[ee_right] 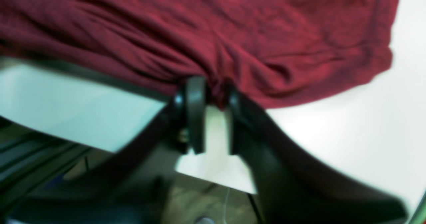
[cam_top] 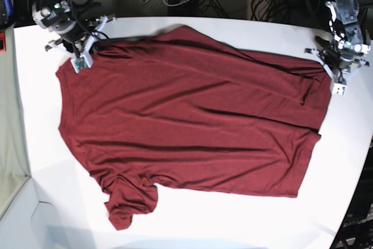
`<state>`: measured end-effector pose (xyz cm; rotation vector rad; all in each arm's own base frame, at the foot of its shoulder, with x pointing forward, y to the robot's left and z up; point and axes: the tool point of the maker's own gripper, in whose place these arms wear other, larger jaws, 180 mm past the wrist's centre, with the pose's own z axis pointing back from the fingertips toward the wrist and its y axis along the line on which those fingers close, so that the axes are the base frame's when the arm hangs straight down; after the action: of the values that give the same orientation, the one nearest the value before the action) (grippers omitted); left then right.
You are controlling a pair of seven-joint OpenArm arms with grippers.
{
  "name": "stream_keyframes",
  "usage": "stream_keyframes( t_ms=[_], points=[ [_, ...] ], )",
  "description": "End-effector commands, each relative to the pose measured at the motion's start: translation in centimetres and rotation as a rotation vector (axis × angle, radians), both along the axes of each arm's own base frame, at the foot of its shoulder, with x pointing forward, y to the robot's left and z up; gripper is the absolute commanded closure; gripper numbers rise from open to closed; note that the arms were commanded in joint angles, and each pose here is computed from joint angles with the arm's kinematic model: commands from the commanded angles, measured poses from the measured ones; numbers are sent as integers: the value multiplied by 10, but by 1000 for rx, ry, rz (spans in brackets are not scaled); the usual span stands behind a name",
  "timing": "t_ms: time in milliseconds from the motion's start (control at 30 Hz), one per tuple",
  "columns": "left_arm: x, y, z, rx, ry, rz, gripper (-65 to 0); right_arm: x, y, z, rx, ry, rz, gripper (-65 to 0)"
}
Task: Layout the t-shirt on the table in an organized manner, then fold the t-shirt properly
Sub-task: 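Pull the held edge with the right gripper outward along the table border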
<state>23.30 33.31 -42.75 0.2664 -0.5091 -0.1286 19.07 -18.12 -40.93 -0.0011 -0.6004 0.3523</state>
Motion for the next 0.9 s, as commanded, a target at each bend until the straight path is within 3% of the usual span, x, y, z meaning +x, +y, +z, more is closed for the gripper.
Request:
stream_keyframes(
  t_ms=[0,100,200,400,633,867],
  points=[
    [-4,8,2,30,24,4,0,9,-1,16,-8,-60,8,-186],
    [-4,7,2,29,25,2,0,6,-1,33,-31,-97,20,-264],
    [-4,7,2,34,27,1,0,4,-1,36,-38,-104,24,-292],
    [-4,8,2,34,26,1,0,-2,2,16,-6,-49,15,-291],
    [-6,10,1,35,32,7,0,27,9,16,50,-117,-1,-290],
    [-14,14,0,45,48,3,0,14,11,-26,120,-36,-24,-290]
  ],
)
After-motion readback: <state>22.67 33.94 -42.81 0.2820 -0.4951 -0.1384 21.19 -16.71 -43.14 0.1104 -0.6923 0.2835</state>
